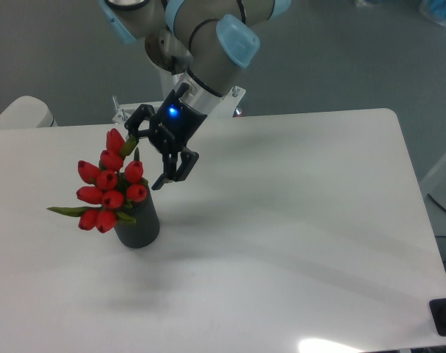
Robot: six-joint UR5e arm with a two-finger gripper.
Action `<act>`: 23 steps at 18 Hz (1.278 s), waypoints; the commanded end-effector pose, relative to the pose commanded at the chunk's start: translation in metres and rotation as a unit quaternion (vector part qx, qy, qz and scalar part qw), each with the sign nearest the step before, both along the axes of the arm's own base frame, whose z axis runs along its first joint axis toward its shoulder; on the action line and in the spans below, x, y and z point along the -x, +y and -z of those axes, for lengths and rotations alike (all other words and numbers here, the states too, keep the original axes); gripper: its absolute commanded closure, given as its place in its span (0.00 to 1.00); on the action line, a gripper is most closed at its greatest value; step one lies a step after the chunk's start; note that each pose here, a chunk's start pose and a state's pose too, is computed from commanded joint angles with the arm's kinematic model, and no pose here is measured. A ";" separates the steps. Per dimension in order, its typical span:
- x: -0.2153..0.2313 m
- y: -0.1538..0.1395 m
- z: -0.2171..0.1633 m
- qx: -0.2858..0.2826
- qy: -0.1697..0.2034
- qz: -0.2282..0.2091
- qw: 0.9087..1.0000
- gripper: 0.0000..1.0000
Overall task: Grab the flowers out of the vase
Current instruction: 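Lower the open gripper around the tulip stems above the vase rim, then close the gripper on the tulip stems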
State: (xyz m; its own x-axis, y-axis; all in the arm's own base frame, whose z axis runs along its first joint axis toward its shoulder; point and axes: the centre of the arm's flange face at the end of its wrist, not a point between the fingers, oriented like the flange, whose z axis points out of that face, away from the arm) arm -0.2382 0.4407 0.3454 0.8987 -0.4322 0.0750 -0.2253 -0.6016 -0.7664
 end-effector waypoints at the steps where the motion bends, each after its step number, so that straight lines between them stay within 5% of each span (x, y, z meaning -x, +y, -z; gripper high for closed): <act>1: 0.002 0.003 0.001 -0.003 0.002 0.000 1.000 0.00; 23: -0.014 0.027 0.020 0.001 -0.012 0.025 1.000 0.01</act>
